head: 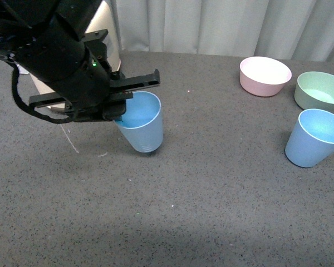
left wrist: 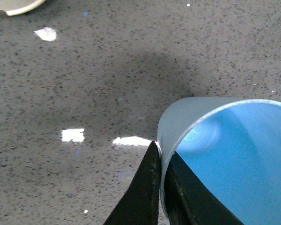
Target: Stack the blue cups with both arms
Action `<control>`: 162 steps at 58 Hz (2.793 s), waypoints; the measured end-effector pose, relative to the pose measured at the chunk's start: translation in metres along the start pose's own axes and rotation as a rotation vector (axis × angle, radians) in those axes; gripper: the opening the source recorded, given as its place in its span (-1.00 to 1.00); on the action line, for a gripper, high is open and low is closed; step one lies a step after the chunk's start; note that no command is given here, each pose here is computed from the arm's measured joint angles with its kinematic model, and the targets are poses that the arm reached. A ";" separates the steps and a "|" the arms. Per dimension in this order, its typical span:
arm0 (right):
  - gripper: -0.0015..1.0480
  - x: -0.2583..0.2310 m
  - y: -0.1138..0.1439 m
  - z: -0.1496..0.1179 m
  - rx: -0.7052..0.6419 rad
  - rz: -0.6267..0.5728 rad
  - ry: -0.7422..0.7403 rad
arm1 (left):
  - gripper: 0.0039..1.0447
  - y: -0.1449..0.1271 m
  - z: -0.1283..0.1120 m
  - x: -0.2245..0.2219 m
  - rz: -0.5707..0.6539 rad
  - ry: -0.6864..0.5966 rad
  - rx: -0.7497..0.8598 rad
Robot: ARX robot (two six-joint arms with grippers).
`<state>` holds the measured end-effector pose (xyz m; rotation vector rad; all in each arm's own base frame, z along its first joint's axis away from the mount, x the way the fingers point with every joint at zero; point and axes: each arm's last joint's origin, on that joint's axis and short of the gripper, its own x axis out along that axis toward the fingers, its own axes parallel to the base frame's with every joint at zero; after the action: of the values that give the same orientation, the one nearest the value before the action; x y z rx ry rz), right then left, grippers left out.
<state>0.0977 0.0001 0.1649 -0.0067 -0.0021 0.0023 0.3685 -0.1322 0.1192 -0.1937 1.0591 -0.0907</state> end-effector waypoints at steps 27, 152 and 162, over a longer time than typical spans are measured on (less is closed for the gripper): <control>0.81 0.000 0.000 0.000 0.000 0.000 0.000 | -0.94 -0.037 0.004 0.018 0.033 0.035 0.042; 0.81 0.000 0.000 0.000 0.000 0.000 0.000 | -0.93 0.124 -0.159 -0.171 0.086 -1.055 0.188; 0.81 0.000 0.000 0.000 0.000 0.000 0.000 | -0.93 0.123 -0.165 -0.179 0.084 -1.069 0.188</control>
<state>0.0977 0.0001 0.1649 -0.0067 -0.0021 0.0023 0.1349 -0.0003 0.1697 -0.0078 -0.0097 -0.0016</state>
